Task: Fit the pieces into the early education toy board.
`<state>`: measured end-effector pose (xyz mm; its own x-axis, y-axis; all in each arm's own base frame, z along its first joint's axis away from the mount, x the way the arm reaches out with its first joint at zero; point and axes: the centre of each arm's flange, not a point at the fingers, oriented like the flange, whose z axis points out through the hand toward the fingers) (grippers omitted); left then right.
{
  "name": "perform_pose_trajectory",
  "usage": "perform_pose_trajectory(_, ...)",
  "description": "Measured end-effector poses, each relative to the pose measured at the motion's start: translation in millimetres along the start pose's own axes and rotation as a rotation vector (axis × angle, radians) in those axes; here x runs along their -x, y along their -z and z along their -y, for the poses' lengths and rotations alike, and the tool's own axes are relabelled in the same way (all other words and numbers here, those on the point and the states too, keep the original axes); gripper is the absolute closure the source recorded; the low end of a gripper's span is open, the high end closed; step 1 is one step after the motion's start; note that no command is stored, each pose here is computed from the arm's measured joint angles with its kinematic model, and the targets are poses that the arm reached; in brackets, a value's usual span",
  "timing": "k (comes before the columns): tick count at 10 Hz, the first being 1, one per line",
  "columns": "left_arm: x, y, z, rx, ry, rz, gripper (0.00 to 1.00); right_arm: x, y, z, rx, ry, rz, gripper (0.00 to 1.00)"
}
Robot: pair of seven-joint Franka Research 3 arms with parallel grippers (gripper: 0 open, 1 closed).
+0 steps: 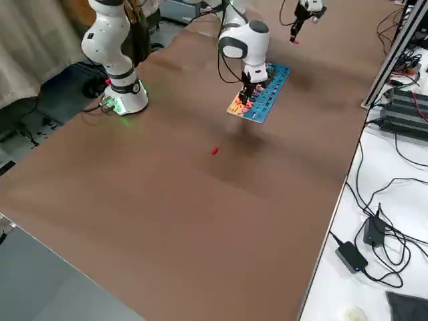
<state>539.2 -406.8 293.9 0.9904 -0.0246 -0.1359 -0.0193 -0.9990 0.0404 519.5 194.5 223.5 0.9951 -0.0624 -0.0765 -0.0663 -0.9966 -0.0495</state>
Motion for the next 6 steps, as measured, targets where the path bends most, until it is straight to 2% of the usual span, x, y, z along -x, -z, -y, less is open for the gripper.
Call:
perform_pose_trajectory(2, 19.4, -33.1, -30.8, -0.018, -0.008, 0.011, 0.87, -16.8, 3.9, -41.7, -0.005, -0.083, -0.004, 0.08)
perform_pose_trajectory(3, 25.0, -46.1, -39.7, -0.022, -0.009, 0.013, 0.87, -25.5, 6.4, -66.9, -0.007, -0.128, -0.007, 0.00)
perform_pose_trajectory(6, 31.7, -71.5, -52.2, -0.023, -0.012, 0.011, 0.87, -56.7, 26.2, -164.6, -0.005, -0.155, -0.050, 0.00)
